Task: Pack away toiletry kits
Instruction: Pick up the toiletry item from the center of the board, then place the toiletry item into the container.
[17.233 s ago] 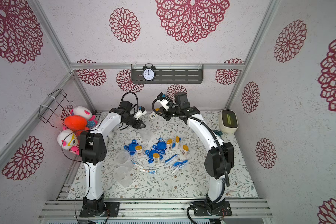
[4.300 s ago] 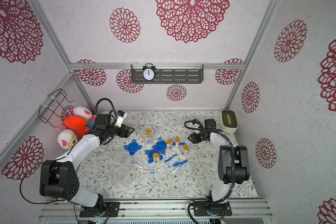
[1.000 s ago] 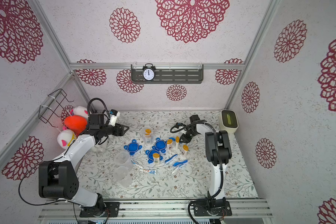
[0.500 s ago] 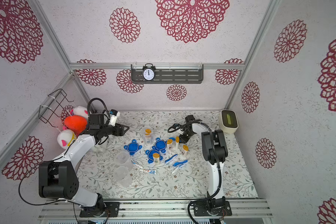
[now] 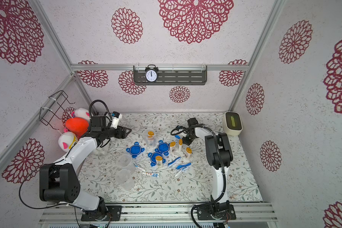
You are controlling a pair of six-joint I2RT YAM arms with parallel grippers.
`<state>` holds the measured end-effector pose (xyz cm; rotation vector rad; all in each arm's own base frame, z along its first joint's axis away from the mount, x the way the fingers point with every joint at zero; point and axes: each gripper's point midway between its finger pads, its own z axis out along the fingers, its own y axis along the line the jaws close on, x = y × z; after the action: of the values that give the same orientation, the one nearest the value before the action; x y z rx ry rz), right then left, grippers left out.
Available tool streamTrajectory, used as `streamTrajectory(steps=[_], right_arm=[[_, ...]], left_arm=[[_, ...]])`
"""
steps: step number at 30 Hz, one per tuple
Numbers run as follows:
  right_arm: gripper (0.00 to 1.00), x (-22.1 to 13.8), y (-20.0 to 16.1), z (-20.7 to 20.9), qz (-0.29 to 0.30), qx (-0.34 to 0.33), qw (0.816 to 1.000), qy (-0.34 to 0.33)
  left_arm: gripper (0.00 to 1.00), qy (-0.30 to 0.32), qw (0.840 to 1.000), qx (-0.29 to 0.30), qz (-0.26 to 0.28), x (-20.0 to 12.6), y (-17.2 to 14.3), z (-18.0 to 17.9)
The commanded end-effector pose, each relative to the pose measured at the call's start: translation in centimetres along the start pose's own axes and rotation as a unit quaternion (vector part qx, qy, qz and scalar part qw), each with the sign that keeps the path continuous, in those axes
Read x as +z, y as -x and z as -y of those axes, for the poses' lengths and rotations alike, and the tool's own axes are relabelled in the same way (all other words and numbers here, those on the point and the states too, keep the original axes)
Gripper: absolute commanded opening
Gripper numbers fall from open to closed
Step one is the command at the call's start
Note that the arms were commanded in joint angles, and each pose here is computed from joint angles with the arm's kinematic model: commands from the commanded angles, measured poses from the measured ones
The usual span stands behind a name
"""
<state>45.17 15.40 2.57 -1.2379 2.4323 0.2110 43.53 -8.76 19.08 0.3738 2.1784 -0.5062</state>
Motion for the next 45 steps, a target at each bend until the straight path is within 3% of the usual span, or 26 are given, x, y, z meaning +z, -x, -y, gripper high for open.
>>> streamTrajectory(steps=[1, 8, 10, 15, 19, 22, 24, 32, 35, 45], right_arm=[[0.14, -3.6, 1.4, 1.4, 0.049, 0.031, 0.998, -0.019], [0.12, -13.3, 7.6, 2.1, 0.216, 0.086, 0.971, -0.057], [0.12, -15.7, 9.1, 2.1, 0.244, 0.130, 0.959, -0.059], [0.12, -19.5, 13.8, -3.4, 0.280, 0.165, 0.945, 0.028], [0.12, -20.7, 16.6, -7.3, 0.274, 0.198, 0.938, 0.073], [0.09, -20.3, 17.8, -9.0, 0.248, 0.267, 0.923, 0.123], [0.08, -19.5, 18.3, -10.1, 0.230, 0.314, 0.906, 0.167], [0.05, -17.4, 20.6, -15.1, 0.194, 0.402, 0.840, 0.307], [0.04, -16.5, 20.9, -16.0, 0.175, 0.429, 0.825, 0.324], [0.06, -15.0, 21.5, -19.5, 0.096, 0.474, 0.802, 0.351]], left_arm=[[0.78, 0.003, 1.000, 0.006, 0.013, -0.5, 0.5, 0.0], [0.78, -0.020, 0.999, 0.022, 0.038, -0.1, 1.5, 0.7], [0.78, -0.025, 0.998, 0.022, 0.047, -0.1, 2.0, 1.1], [0.78, -0.036, 0.996, 0.057, 0.063, 0.0, 3.2, 2.9], [0.79, -0.028, 0.994, 0.054, 0.089, -0.3, 5.1, 3.3], [0.79, -0.038, 0.992, 0.040, 0.114, -0.6, 6.5, 3.7], [0.79, -0.050, 0.990, 0.038, 0.125, -0.7, 7.2, 4.4], [0.79, -0.064, 0.989, 0.048, 0.127, 0.1, 7.2, 5.5], [0.79, -0.066, 0.988, 0.048, 0.131, 0.4, 7.3, 5.6], [0.79, -0.070, 0.987, 0.058, 0.134, 0.9, 7.8, 5.9]])
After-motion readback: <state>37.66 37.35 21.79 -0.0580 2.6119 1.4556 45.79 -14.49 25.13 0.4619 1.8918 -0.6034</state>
